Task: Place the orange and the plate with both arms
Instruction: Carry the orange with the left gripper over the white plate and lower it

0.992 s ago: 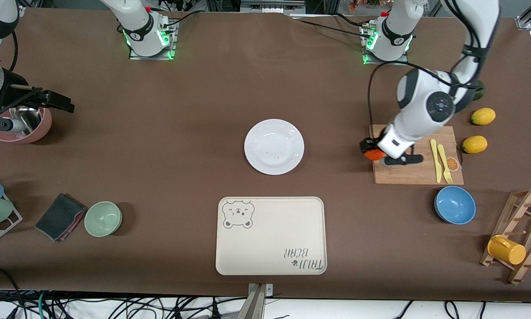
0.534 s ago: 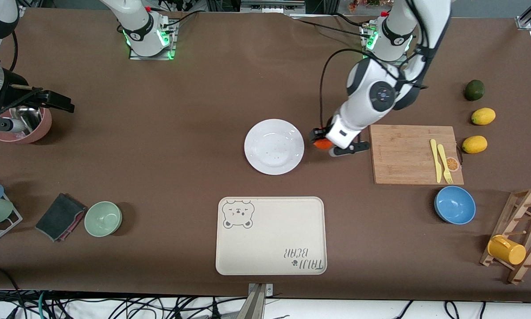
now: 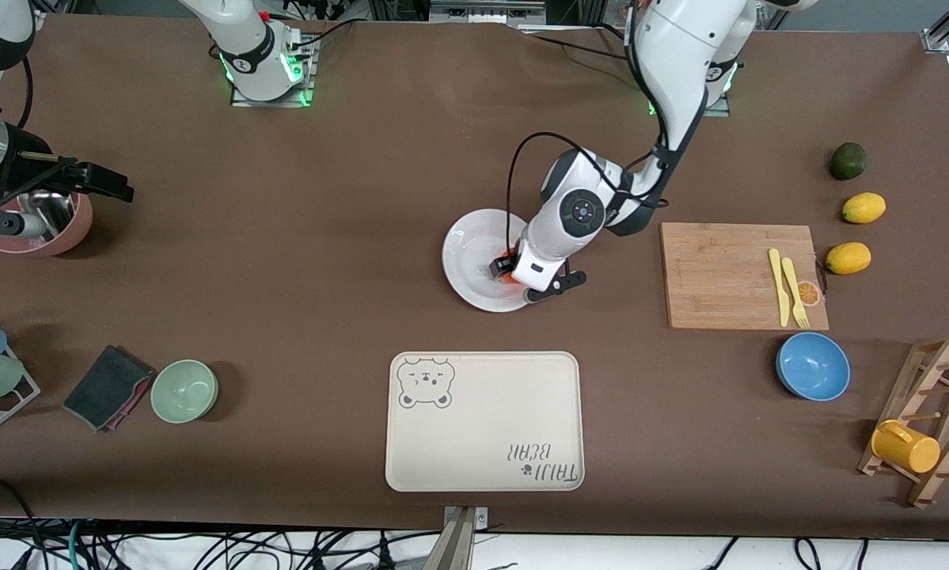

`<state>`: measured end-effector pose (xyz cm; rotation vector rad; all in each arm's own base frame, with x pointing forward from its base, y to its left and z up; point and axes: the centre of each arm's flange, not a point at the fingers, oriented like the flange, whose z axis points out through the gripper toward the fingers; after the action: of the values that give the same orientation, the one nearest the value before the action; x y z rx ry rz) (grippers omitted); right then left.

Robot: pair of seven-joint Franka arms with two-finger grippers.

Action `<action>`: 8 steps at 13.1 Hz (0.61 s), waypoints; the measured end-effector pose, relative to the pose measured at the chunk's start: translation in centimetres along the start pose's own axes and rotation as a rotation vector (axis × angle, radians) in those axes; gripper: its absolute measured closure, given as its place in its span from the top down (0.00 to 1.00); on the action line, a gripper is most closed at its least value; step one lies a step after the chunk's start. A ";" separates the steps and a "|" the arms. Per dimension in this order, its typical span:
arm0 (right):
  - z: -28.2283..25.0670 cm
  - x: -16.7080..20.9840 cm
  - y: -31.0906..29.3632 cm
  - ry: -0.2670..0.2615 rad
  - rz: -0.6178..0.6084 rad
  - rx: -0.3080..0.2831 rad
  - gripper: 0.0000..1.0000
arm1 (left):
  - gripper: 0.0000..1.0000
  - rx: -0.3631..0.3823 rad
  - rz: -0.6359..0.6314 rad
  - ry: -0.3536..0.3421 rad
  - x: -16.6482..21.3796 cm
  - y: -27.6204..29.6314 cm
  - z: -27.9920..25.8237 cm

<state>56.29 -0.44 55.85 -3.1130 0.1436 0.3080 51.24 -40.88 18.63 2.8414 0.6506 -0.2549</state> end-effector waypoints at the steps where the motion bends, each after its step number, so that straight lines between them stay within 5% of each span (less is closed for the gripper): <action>1: 0.1 0.0 -0.1 -0.001 -0.001 0.000 1.00 | 0.79 -0.001 -0.016 0.000 -0.5 0.3 0.1; 8: 0.3 0.2 -0.7 -0.004 -0.026 -0.002 1.00 | 0.79 -0.033 -0.092 0.011 -2.1 2.6 -0.8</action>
<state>56.46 0.21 55.56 -3.1133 0.1032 0.3136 50.68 -43.85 20.29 2.7872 0.7815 -0.2409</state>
